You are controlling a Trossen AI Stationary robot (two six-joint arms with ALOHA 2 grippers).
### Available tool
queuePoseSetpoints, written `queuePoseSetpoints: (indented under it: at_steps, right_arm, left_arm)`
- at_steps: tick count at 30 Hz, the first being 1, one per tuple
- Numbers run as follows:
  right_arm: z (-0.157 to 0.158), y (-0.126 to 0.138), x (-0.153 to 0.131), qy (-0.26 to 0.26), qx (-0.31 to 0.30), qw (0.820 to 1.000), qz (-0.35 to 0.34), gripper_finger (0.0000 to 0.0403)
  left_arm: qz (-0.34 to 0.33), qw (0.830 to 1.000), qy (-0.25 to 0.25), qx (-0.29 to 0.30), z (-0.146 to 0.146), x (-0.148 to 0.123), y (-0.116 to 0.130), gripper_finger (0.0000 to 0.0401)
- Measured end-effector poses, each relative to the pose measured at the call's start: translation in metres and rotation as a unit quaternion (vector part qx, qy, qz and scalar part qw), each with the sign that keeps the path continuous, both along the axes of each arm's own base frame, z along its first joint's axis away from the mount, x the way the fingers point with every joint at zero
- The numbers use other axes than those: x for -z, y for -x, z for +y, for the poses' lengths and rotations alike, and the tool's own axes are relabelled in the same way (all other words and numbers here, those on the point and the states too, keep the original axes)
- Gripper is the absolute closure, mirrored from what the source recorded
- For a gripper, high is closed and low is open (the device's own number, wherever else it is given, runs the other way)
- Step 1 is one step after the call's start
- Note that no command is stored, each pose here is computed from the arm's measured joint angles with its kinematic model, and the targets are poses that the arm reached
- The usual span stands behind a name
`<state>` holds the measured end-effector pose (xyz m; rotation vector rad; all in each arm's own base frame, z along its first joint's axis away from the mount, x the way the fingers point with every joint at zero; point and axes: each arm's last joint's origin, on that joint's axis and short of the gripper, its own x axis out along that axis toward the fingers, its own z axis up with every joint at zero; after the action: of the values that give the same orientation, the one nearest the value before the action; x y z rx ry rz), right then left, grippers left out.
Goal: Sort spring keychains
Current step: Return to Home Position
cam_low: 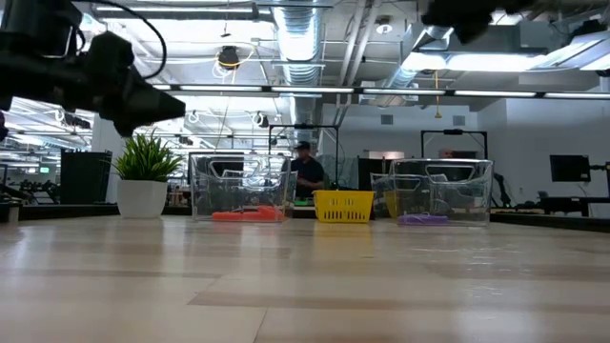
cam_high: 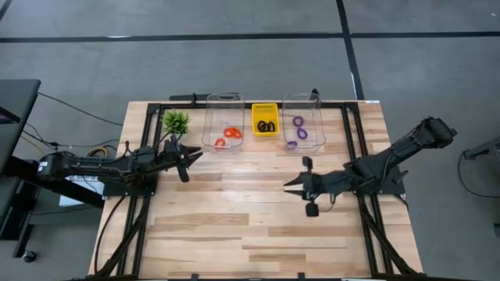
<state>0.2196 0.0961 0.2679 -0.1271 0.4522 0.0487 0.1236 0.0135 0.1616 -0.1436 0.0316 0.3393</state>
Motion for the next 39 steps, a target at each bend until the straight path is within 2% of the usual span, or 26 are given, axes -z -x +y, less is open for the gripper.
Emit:
queuePoseSetpoints:
  at_steps: [9,12,17,21,26,32,39]
  right_arm:
    - [-0.037,0.062,0.041,-0.049,0.015,0.992,-0.113,0.0329]
    - [-0.047,0.08,0.054,-0.066,0.024,0.988,-0.141,0.0329]
    - [-0.057,0.101,0.071,-0.086,0.024,0.979,-0.185,0.0329]
    - [-0.061,0.111,0.079,-0.094,0.02,0.972,-0.214,0.0329]
    - [-0.064,0.119,0.085,-0.091,0.017,0.971,-0.221,0.0329]
    - [-0.066,0.121,0.095,-0.092,0.026,0.969,-0.229,0.0329]
    - [-0.07,0.12,0.102,-0.079,0.045,0.973,-0.213,0.0329]
  left_arm:
    - [0.029,0.992,0.1,0.077,0.008,0.011,-0.003,0.0302]
    - [0.041,0.988,0.112,0.095,0.01,0.014,-0.004,0.0302]
    - [0.051,0.988,0.115,0.087,0.012,0.016,-0.005,0.0302]
    - [0.046,0.988,0.119,0.087,0.012,0.015,-0.005,0.0302]
    - [-0.024,0.981,0.175,0.086,0.013,0.005,-0.007,0.0302]
    - [-0.096,0.979,0.147,0.1,0.013,-0.011,-0.007,0.0302]
    - [-0.102,0.979,0.144,0.101,0.013,-0.012,-0.007,0.0302]
